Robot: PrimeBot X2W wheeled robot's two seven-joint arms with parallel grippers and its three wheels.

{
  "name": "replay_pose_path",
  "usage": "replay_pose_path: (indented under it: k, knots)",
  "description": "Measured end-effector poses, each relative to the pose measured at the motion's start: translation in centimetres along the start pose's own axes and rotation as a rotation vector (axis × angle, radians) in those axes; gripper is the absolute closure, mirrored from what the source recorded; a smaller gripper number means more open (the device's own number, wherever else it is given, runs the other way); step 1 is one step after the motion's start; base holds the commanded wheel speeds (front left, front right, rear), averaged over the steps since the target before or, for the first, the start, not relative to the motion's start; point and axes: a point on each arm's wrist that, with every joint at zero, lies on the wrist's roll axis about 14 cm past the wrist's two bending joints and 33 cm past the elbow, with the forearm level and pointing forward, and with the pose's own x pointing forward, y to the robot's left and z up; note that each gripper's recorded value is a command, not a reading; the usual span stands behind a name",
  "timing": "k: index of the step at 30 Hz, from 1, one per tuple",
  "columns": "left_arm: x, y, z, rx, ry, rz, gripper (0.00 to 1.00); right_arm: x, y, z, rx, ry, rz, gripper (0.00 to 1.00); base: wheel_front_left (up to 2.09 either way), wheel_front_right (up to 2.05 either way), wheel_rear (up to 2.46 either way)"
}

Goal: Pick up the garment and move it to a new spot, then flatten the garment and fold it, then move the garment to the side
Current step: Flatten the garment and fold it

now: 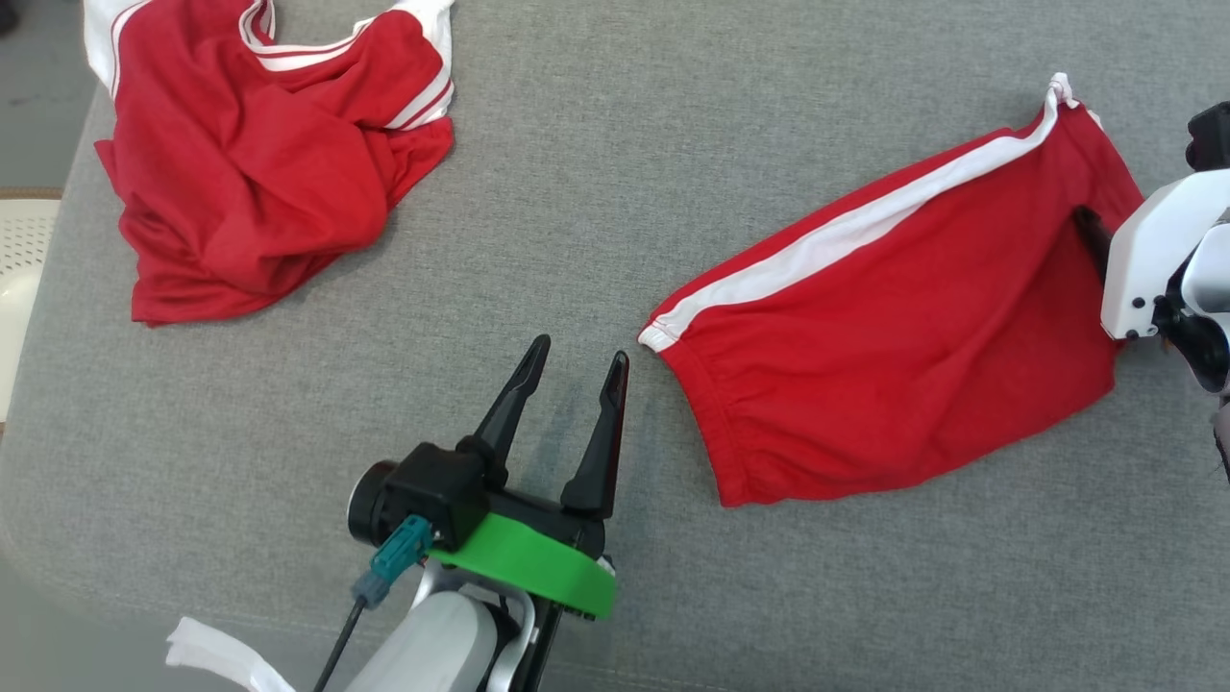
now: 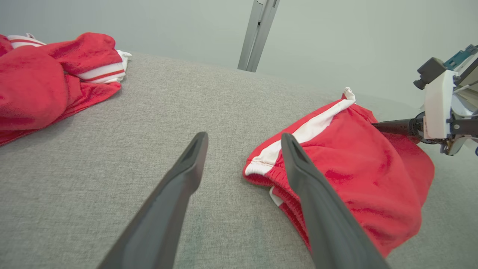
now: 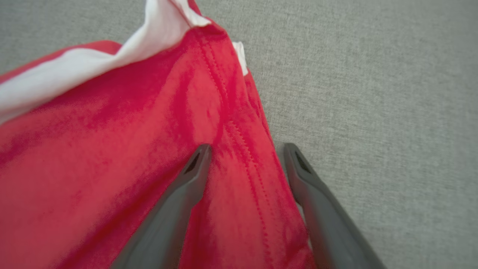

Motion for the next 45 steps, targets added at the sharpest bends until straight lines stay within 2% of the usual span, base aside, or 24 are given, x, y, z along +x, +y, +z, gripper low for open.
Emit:
replay_pose_path:
  k: [1,2,7,10,13,18,21,24,27,31,36,39,45]
  knots:
    - [-0.3,0.3,-0.1,0.005,-0.001,0.015,0.00,0.3,0.3,-0.2,0.015,0.010,0.010,0.00,0.00,0.00,0.00]
    - [-0.7,0.7,-0.1,0.014,-0.006,0.032,0.00,0.5,0.7,-0.2,0.045,0.009,0.026,1.00,0.00,0.00,0.00]
    - [-2.5,2.3,-0.7,0.030,0.000,0.100,0.00,0.2,1.9,-0.2,0.232,-0.034,0.079,1.00,0.00,0.00,0.00]
    - [-3.3,2.5,-1.3,0.046,0.015,0.105,0.00,-0.8,0.8,-1.1,0.341,-0.062,0.065,1.00,0.00,0.00,0.00]
    - [-4.3,2.6,-1.8,0.057,0.025,0.108,0.00,-2.4,-1.7,-2.5,0.432,-0.087,0.007,1.00,0.00,0.00,0.00]
    - [-5.1,1.5,-1.4,0.075,0.008,0.067,0.00,-7.5,-9.1,-4.0,0.553,-0.192,-0.176,1.00,0.00,0.00,0.00]
    - [-5.6,1.2,-1.3,0.074,0.001,0.058,0.00,-10.4,-12.1,-2.9,0.567,-0.285,-0.251,1.00,0.00,0.00,0.00]
    - [-5.8,0.9,-1.1,0.077,-0.006,0.044,0.00,-12.0,-12.8,-1.4,0.544,-0.344,-0.268,1.00,0.00,0.00,0.00]
    - [-6.0,0.6,-1.0,0.078,-0.011,0.033,0.00,-12.0,-10.1,1.1,0.495,-0.383,-0.197,1.00,0.00,0.00,0.00]
    - [-6.1,0.3,-1.0,0.064,-0.013,0.028,0.00,-10.4,-2.7,3.2,0.404,-0.364,-0.019,1.00,0.00,0.00,0.00]
    - [-6.3,0.2,-1.0,0.057,-0.012,0.036,0.00,-8.8,6.5,1.2,0.294,-0.252,0.174,1.00,0.00,0.00,0.00]
    - [-6.5,0.4,-0.9,0.060,-0.017,0.047,0.00,-8.3,9.7,-0.1,0.260,-0.218,0.226,1.00,0.00,0.00,0.00]
    - [-6.9,0.9,-0.4,0.064,-0.034,0.068,0.00,-7.9,12.0,-1.0,0.248,-0.219,0.251,1.00,0.00,0.00,0.00]
